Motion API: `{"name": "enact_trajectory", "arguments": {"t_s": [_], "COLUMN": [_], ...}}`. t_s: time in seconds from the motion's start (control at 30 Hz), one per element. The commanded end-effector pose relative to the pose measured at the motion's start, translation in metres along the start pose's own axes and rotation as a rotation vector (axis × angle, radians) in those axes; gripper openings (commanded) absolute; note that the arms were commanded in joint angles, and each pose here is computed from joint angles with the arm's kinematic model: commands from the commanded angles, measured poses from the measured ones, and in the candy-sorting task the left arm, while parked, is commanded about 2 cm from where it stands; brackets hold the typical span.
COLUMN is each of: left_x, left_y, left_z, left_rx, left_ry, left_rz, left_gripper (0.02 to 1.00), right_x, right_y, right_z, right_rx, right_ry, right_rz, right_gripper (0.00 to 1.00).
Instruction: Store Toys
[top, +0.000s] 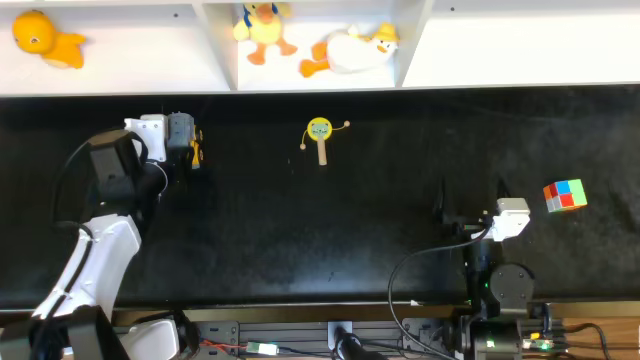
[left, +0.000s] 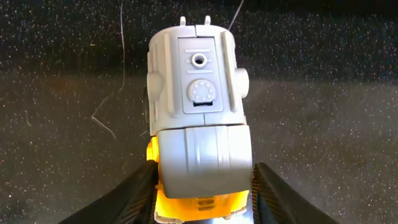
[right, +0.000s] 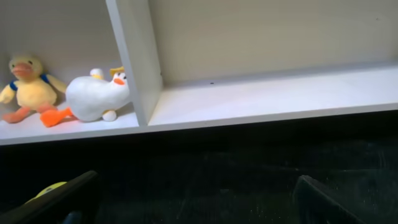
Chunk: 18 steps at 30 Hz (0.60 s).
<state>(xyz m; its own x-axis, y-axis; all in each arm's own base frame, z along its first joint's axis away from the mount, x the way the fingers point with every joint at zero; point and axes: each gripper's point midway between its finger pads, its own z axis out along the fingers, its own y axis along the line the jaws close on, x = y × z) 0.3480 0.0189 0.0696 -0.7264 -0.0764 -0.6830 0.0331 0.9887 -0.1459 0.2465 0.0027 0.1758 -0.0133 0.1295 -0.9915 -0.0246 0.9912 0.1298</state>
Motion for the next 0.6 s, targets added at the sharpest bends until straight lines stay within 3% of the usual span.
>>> {"name": "enact_trajectory", "arguments": {"t_s": [0.03, 0.6], "left_x": [0.002, -0.008], "left_y": [0.000, -0.003], "left_z": [0.002, -0.012], "left_rx": [-0.002, -0.006], "left_ry": [0.009, -0.002], "left_rz": [-0.003, 0.001], "left_gripper": [0.430, 0.364], "right_x": [0.004, 0.004], "right_y": [0.000, 0.000], "right_z": [0.000, 0.000], "right_rx": [-0.001, -0.001], "right_ry": [0.001, 0.001], "right_rz": [0.008, 0.008], "right_gripper": [0.996, 0.996]}}
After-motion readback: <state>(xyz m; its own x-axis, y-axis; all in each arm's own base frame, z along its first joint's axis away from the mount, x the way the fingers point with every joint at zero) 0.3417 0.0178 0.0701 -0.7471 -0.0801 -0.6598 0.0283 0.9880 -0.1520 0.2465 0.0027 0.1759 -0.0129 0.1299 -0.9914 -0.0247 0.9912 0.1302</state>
